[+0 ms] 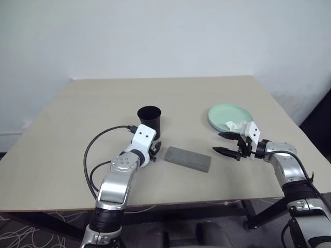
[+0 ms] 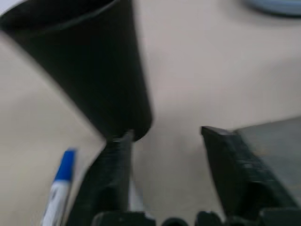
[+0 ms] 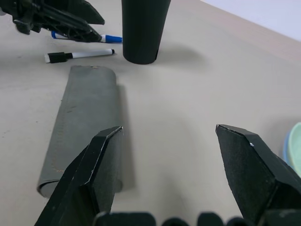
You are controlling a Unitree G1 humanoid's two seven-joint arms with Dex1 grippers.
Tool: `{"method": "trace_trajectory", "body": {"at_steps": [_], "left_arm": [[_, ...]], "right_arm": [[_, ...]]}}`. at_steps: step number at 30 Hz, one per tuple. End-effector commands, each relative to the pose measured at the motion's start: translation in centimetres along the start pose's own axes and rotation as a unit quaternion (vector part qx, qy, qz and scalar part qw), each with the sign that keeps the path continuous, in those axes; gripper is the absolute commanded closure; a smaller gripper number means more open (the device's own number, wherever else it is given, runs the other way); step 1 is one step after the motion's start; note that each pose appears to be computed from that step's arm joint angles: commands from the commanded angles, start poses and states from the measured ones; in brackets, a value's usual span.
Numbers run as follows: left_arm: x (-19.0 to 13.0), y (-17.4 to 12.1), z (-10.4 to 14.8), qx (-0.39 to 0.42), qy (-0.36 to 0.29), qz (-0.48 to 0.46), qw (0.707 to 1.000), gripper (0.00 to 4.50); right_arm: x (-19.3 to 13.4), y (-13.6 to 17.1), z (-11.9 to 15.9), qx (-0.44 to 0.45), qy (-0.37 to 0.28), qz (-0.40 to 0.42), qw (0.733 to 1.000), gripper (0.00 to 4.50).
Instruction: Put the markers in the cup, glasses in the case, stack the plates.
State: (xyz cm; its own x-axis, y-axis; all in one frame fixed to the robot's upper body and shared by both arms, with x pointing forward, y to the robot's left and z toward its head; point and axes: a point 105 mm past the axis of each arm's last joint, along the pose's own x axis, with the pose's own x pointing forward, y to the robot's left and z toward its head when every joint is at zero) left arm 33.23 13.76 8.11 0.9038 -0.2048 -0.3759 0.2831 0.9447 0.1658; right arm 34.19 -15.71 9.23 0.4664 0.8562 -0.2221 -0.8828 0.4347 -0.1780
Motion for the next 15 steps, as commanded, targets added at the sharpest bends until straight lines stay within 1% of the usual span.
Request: {"method": "trace_trajectory", "body": {"at_steps": [1,2,5,12,15], "left_arm": [[-0.3,1.9,0.3,-0.025,0.011,0.06,0.998,0.75],[-0.2,2.0,0.0,-0.033,0.024,0.065,0.997,0.45],[-0.1,2.2,-0.5,-0.055,0.05,0.073,0.995,0.45],[0.7,2.0,1.1,-0.075,0.069,0.074,0.992,0.45],[1.3,1.0,1.9,-0.099,0.079,0.054,0.991,0.45]], "right_arm": [[0.5,-0.4,1.5,-0.026,-0.02,0.004,0.999,1.09],[0.5,-0.4,1.5,-0.026,-0.021,0.005,0.999,1.09],[0.6,-0.4,1.5,-0.027,-0.021,0.006,0.999,1.09],[0.5,-0.3,1.4,-0.025,-0.02,0.002,0.999,1.09],[0.4,-0.2,1.3,-0.025,-0.019,-0.003,1.0,1.09]]}}
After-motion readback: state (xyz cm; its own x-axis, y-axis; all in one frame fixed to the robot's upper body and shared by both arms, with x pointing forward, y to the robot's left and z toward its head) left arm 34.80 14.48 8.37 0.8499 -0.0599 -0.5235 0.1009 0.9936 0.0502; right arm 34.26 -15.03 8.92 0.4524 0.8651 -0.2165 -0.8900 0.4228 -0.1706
